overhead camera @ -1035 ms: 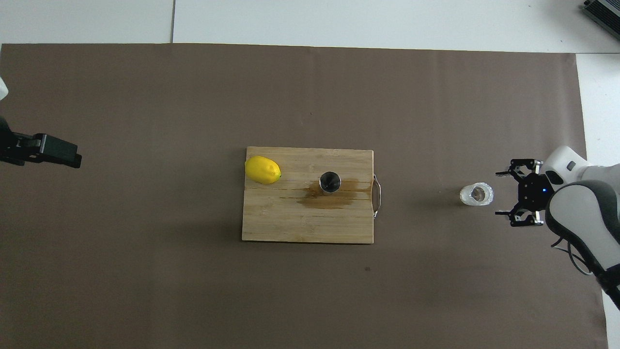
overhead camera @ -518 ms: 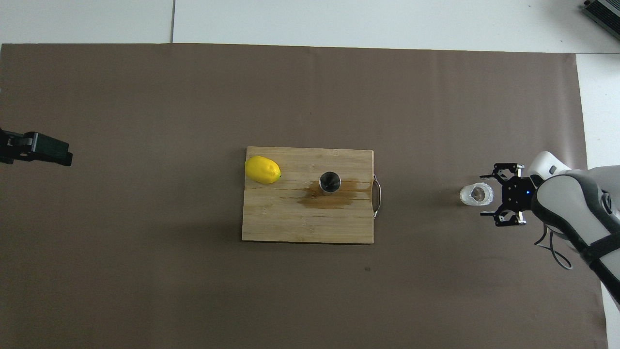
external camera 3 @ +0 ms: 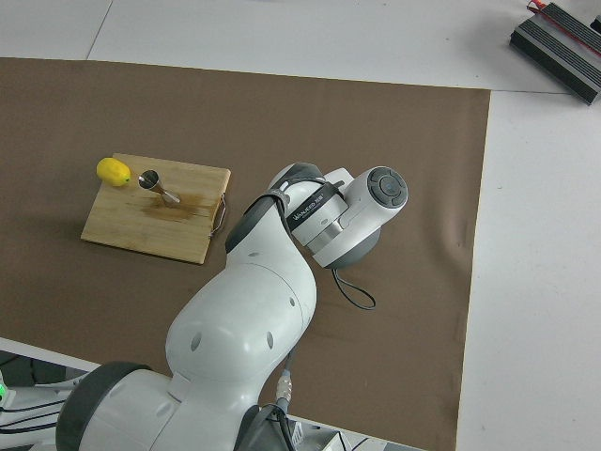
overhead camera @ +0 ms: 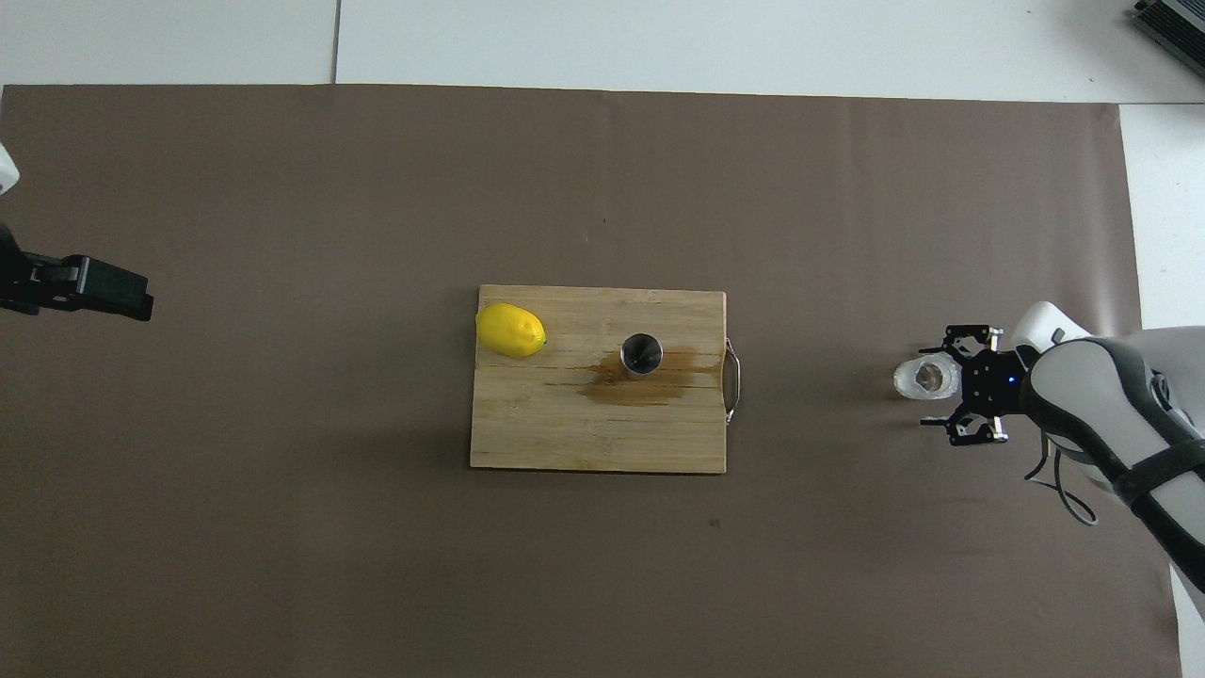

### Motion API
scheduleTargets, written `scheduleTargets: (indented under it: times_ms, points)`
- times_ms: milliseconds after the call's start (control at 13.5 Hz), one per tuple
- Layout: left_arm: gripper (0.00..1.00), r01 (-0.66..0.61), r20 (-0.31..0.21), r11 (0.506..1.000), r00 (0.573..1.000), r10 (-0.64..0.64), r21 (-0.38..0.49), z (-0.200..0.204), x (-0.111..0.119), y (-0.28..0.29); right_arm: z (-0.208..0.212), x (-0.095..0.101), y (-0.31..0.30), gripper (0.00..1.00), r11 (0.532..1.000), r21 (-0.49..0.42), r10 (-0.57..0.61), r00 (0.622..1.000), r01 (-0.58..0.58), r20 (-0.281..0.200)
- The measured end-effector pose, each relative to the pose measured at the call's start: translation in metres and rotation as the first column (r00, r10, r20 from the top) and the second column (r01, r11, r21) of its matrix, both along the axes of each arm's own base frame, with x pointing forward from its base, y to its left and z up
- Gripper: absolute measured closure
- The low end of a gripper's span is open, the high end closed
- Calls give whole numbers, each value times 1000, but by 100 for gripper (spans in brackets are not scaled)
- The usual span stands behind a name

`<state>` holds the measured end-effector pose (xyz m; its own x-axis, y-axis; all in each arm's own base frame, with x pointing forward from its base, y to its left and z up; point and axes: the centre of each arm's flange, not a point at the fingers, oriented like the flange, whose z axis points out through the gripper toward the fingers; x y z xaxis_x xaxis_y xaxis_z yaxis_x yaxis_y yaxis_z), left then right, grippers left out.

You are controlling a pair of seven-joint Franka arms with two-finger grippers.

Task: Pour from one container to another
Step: 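Close the right gripper around the small white cup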

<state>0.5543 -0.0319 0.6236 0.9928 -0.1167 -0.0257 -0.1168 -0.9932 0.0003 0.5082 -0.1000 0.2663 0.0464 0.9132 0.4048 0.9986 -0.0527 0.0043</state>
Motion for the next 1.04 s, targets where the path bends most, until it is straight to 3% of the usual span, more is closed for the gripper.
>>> scheduleTargets:
  times_ms: [74,148,444,1035]
  points:
    - [0,-2,0,1000,1000,2,0,0,0,1,0,0,0,8,1000,0,3,1000,-3,1]
    - [0,-4,0,1000,1000,4,0,0,0,2,0,0,0,8,1000,0,8,1000,-8,4]
    - [0,-2,0,1000,1000,2,0,1,-1,1,6,0,0,52,1000,0,11,1000,-11,14]
    - [0,0,-6,1000,1000,0,0,-1,0,0,11,8,18,53,1000,14,25,999,-26,30]
